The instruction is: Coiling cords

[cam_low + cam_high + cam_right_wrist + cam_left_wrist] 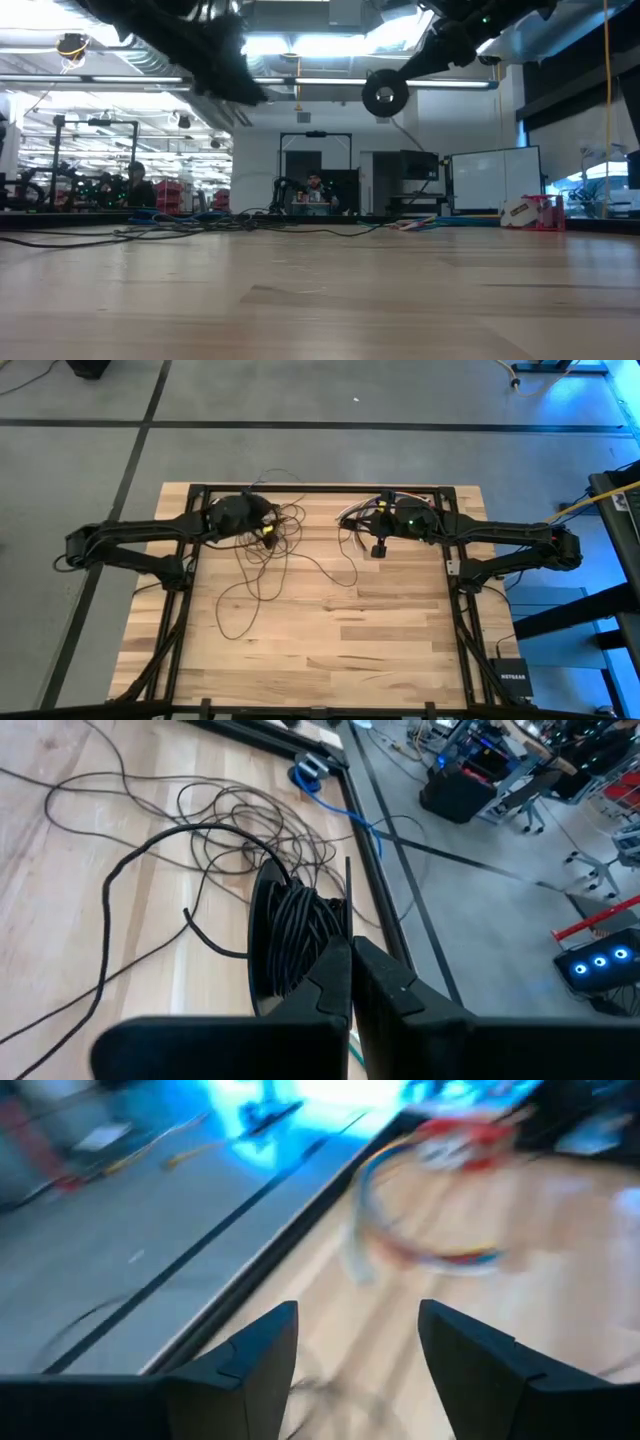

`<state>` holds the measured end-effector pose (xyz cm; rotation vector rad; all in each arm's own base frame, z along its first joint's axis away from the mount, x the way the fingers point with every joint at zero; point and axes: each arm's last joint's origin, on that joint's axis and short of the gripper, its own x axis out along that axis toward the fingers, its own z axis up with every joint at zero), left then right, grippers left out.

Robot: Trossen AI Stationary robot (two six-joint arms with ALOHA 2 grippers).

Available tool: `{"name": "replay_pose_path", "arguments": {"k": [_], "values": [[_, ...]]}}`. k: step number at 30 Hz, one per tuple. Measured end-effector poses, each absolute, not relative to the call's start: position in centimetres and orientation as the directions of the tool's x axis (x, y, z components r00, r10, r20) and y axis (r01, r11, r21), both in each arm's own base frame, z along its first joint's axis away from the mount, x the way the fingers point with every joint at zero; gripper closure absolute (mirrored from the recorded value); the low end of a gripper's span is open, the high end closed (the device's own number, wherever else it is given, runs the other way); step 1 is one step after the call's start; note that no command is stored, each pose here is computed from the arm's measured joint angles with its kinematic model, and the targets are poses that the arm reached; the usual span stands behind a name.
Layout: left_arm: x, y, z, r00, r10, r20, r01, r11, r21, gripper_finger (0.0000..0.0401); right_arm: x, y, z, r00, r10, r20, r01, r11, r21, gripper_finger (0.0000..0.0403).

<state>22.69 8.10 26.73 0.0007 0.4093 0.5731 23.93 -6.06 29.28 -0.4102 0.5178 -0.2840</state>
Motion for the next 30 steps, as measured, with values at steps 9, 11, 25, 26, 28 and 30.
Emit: {"name": "replay_pose_path", "arguments": {"k": [9, 11, 25, 26, 28, 30], "values": [[26.5, 7.1, 24.9, 0.853, 0.407, -0.326, -0.363, 0.912, 0.191, 0.0199, 24.2, -6.0, 29.0, 0.841, -0.322, -0.435, 0.127, 0.898, -0.420, 0.0395], [27.4, 7.2, 24.1, 0.858, 0.400, -0.322, -0.355, 0.915, 0.192, 0.0199, 24.4, -6.0, 28.8, 0.848, -0.296, -0.440, 0.105, 0.906, -0.409, 0.0395], [30.7, 4.9, 22.5, 0.943, 0.269, -0.195, -0.201, 0.929, 0.309, 0.0199, 26.8, -6.1, 26.9, 0.878, -0.163, -0.451, -0.002, 0.939, -0.344, 0.0395], [30.7, 4.8, 22.6, 0.945, 0.265, -0.193, -0.197, 0.929, 0.314, 0.0199, 27.0, -6.1, 26.8, 0.880, -0.154, -0.449, -0.009, 0.940, -0.341, 0.0395], [30.7, 4.6, 22.6, 0.946, 0.261, -0.191, -0.190, 0.926, 0.326, 0.0199, 27.3, -6.1, 26.6, 0.883, -0.132, -0.450, -0.028, 0.943, -0.332, 0.0395], [30.7, 4.6, 22.7, 0.948, 0.260, -0.181, -0.192, 0.925, 0.328, 0.0199, 27.7, -6.2, 26.3, 0.888, -0.117, -0.444, -0.039, 0.944, -0.328, 0.0395]]}}
